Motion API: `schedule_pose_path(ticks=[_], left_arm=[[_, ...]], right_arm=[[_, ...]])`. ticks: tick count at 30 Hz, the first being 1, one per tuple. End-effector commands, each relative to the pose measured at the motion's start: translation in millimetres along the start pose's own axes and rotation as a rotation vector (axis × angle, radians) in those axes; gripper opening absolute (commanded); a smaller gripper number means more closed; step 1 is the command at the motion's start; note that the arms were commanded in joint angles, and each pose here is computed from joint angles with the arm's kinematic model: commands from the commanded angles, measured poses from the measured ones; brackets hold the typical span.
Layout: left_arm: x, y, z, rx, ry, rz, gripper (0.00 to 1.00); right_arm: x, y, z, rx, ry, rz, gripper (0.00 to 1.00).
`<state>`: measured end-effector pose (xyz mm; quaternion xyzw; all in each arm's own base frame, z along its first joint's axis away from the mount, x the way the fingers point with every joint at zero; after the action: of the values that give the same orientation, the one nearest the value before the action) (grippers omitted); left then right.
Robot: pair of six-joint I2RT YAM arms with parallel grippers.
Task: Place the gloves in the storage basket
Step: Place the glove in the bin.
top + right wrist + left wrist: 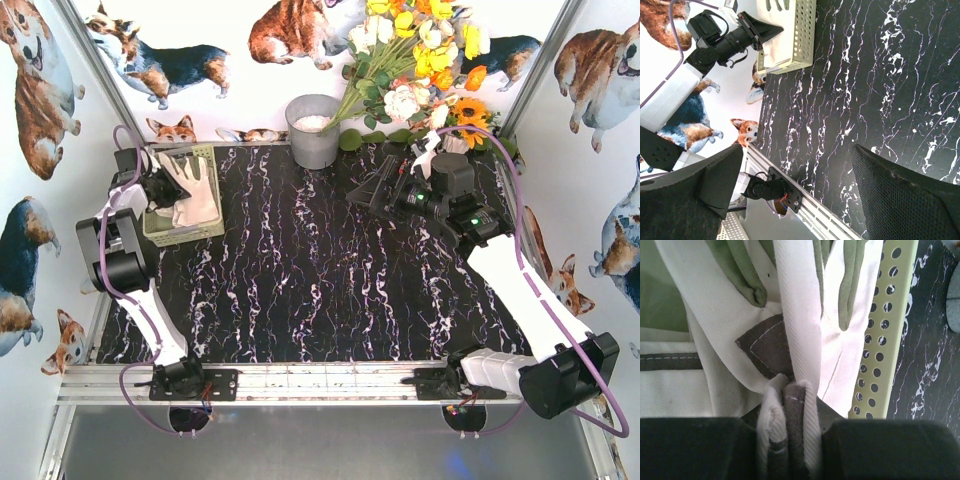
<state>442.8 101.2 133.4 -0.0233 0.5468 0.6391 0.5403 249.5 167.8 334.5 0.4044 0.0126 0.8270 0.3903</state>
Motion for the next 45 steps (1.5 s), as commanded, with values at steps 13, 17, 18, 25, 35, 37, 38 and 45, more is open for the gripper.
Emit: schedule_pose_path(ticks=[13, 17, 18, 25, 35, 37, 38, 45], left_arm=[[0.8, 15.4, 11.4, -0.126, 0.072, 0.043, 0.17], [-3.9, 25.3, 14.9, -0.126, 0.048, 0.062, 0.35], [-5.1, 29.0, 15.3, -0.129, 0.04, 0.066, 0.39], [-5.6, 57.3, 14.0, -0.19, 0.017, 0.145, 0.49], [8.2, 68.8, -5.2, -0.139, 0.056, 0.245, 0.3], [10.1, 67.0, -7.1, -0.135, 0.065, 0.249, 0.26], [11.3, 65.2, -8.0, -0.13, 0.068, 0.252, 0.23], [23.9, 47.5, -7.4, -0.079, 0.052, 0.297, 0.08]], right_arm=[[14.6, 3.8, 19.1, -0.084, 0.023, 0.049, 0.91], [14.4, 4.0, 18.9, -0.088, 0.023, 0.048, 0.91], [14.4, 3.9, 18.9, -0.088, 0.022, 0.049, 0.91], [14.1, 2.1, 19.1, -0.093, 0.021, 0.053, 0.9], [10.9, -0.7, 16.4, -0.089, 0.019, 0.053, 0.9], [10.9, -1.1, 16.7, -0.09, 0.02, 0.055, 0.9], [10.9, -1.2, 16.7, -0.09, 0.02, 0.055, 0.9], [12.0, 0.7, 17.0, -0.094, 0.022, 0.054, 0.9]])
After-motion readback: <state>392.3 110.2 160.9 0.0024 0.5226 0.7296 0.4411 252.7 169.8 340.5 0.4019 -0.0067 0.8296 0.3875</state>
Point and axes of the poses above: each gripper's point midway between its finger pads, its own y axis back along the fingers, its own x axis along the line the jaws close on, z = x × y, the point moved 8 cm from there along y, back along the fingers, and after that the axes turned 12 degrees about y, right-handed, at the moved point
